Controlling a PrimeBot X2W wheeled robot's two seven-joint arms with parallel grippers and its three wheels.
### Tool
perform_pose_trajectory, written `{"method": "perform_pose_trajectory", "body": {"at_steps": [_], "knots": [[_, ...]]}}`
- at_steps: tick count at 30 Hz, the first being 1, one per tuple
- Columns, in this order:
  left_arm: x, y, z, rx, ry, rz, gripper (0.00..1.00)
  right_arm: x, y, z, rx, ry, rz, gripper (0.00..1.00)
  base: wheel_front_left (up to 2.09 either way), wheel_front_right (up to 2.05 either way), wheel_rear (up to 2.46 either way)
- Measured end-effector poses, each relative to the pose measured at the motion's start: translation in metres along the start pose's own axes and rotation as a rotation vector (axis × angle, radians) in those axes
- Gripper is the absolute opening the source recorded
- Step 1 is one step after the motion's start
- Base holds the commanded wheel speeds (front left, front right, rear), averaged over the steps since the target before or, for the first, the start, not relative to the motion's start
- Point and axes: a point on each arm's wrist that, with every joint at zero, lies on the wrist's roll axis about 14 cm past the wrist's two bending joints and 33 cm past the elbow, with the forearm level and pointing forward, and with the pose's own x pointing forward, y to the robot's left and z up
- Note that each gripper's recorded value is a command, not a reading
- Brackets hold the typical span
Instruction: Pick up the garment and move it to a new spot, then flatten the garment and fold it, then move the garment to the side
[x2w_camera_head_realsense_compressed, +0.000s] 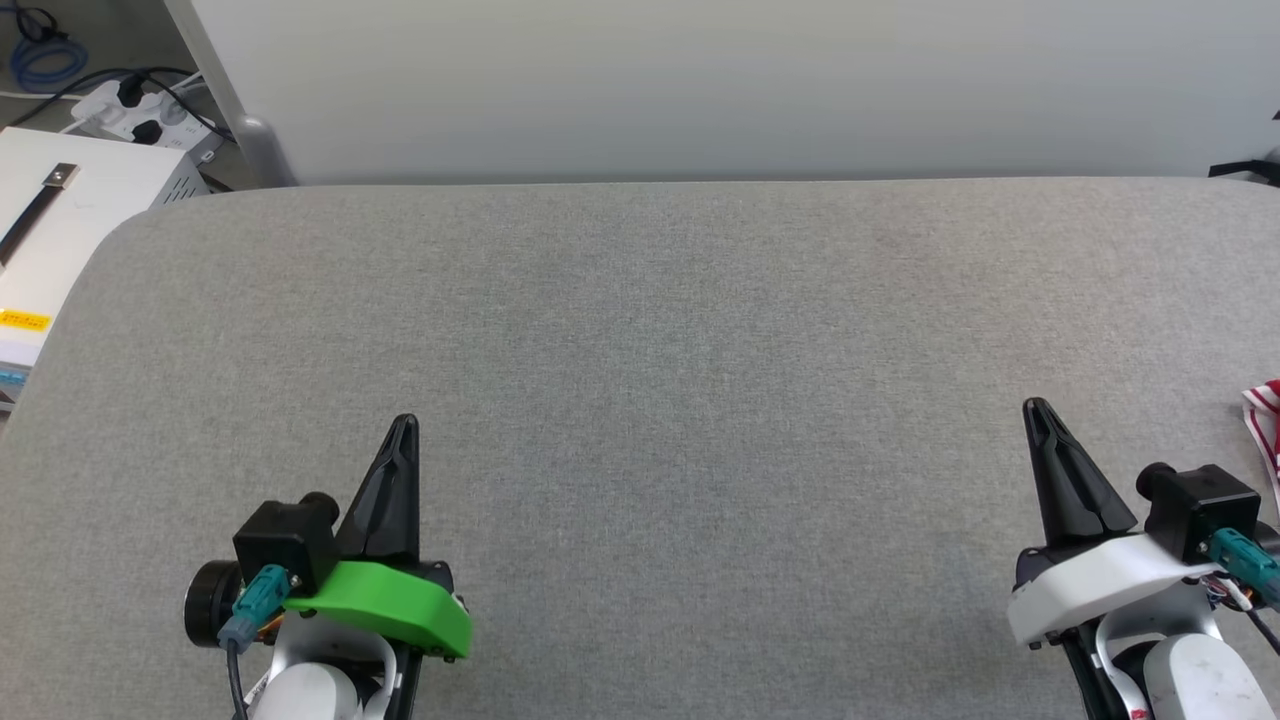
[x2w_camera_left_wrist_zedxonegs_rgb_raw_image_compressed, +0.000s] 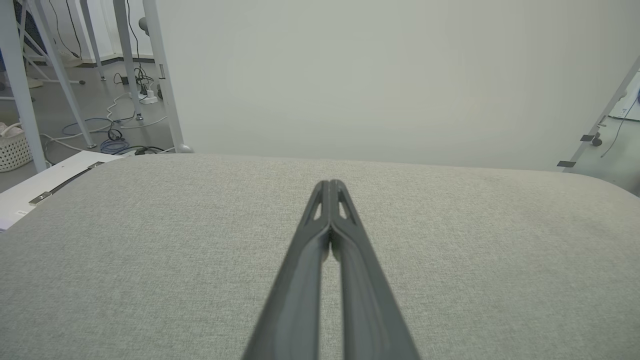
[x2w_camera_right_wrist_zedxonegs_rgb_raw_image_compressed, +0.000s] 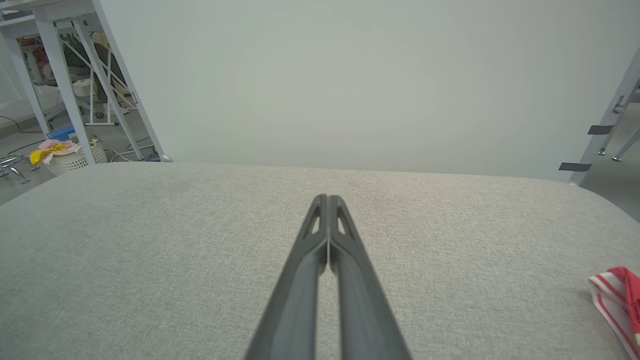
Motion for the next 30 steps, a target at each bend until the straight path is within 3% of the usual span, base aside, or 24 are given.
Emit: {"method": "perform_pose_trajectory", "body": {"at_steps": [30], "knots": [[-0.0047,0.0035,0.0041,0.065,0.025,0.034,0.00,-0.0059,0.0035,0.0022,-0.045,0.020,-0.010,0.00,0.00,0.00,0.00]]}}
